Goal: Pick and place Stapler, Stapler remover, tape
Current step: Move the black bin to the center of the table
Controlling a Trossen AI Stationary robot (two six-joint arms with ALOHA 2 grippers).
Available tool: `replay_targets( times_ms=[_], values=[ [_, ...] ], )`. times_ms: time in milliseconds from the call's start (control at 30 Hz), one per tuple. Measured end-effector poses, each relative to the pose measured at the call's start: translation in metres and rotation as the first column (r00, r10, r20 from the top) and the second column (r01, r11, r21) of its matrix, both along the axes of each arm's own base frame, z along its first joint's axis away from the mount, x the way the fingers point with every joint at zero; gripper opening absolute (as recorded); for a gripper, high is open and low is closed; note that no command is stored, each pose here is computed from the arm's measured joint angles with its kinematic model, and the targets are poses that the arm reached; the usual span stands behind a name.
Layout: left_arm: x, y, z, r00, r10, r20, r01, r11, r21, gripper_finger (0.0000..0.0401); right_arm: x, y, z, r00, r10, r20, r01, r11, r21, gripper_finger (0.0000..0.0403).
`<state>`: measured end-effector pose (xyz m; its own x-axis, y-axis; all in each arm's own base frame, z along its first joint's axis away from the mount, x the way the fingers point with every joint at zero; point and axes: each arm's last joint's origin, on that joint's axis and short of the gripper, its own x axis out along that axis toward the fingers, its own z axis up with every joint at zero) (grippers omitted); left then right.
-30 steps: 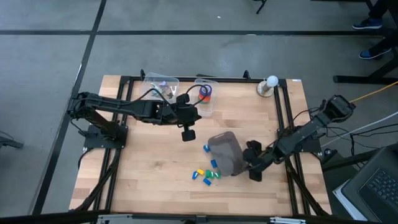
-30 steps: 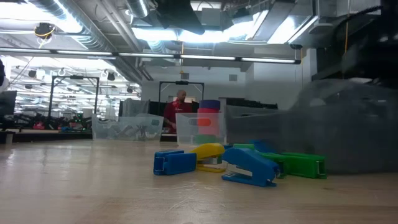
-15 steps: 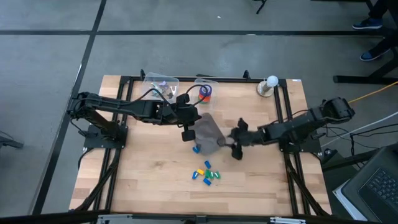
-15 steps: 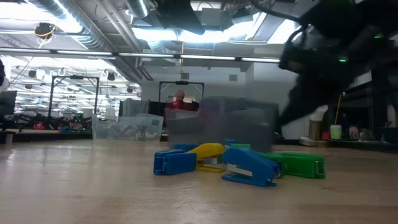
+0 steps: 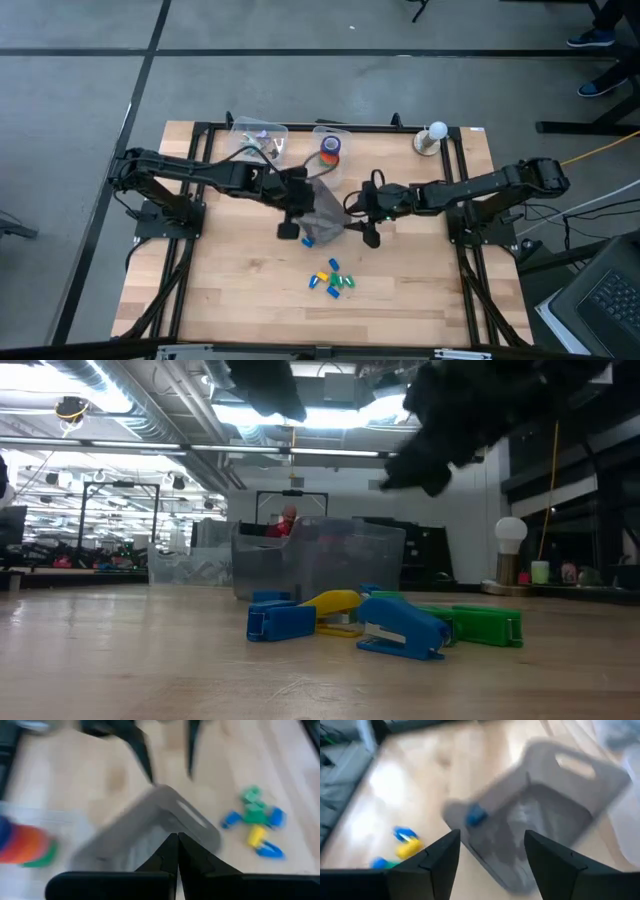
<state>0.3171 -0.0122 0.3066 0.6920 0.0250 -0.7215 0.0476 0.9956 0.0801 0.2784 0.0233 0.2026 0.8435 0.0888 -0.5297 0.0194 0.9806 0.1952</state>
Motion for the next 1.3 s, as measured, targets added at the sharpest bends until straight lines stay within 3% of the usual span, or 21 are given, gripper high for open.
replay_targets(
  times_ms=[133, 267, 367, 500, 767, 933, 1033, 1300],
  values=[
    [-0.001, -0.008, -0.013, 0.992, -0.072, -0.106, 0.074, 0.997, 0.011, 0.0002, 0.011, 0.003, 0.029, 0.995, 0.052, 0.088, -0.057, 0.996, 0.061, 0.0225],
    [0.006, -0.017, -0.032, 0.97, -0.135, -0.201, 0.145, 0.989, 0.036, 0.0003, 0.008, 0.007, 0.053, 0.968, 0.184, 0.172, -0.196, 0.979, 0.054, 0.0225],
    [0.011, -0.023, -0.047, 0.949, -0.172, -0.263, 0.192, 0.98, 0.054, 0.0002, -0.008, 0.006, 0.057, 0.971, 0.209, 0.12, -0.217, 0.975, 0.056, 0.0225],
    [0.014, -0.033, -0.058, 0.929, -0.207, -0.307, 0.235, 0.97, 0.056, 0.0003, -0.038, 0.005, 0.062, 0.984, 0.153, 0.093, -0.164, 0.979, 0.121, 0.0225],
    [0.002, -0.055, -0.072, 0.864, -0.329, -0.382, 0.34, 0.94, -0.042, 0.0003, -0.092, 0.02, 0.078, 0.964, 0.124, 0.233, -0.168, 0.969, 0.179, 0.0225],
    [-0.001, -0.064, -0.086, 0.862, -0.328, -0.387, 0.376, 0.925, 0.052, 0.0002, -0.117, 0.032, 0.078, 0.948, 0.08, 0.309, -0.134, 0.978, 0.157, 0.0225],
    [0.0, -0.066, -0.089, 0.877, -0.31, -0.367, 0.369, 0.924, 0.099, 0.0003, -0.124, 0.038, 0.073, 0.951, 0.041, 0.307, -0.104, 0.976, 0.193, 0.0225],
    [0.016, -0.051, -0.083, 0.942, -0.24, -0.234, 0.285, 0.941, 0.183, 0.0003, -0.11, 0.063, 0.025, 0.994, 0.101, 0.053, -0.11, 0.963, 0.246, 0.0225]
  ],
)
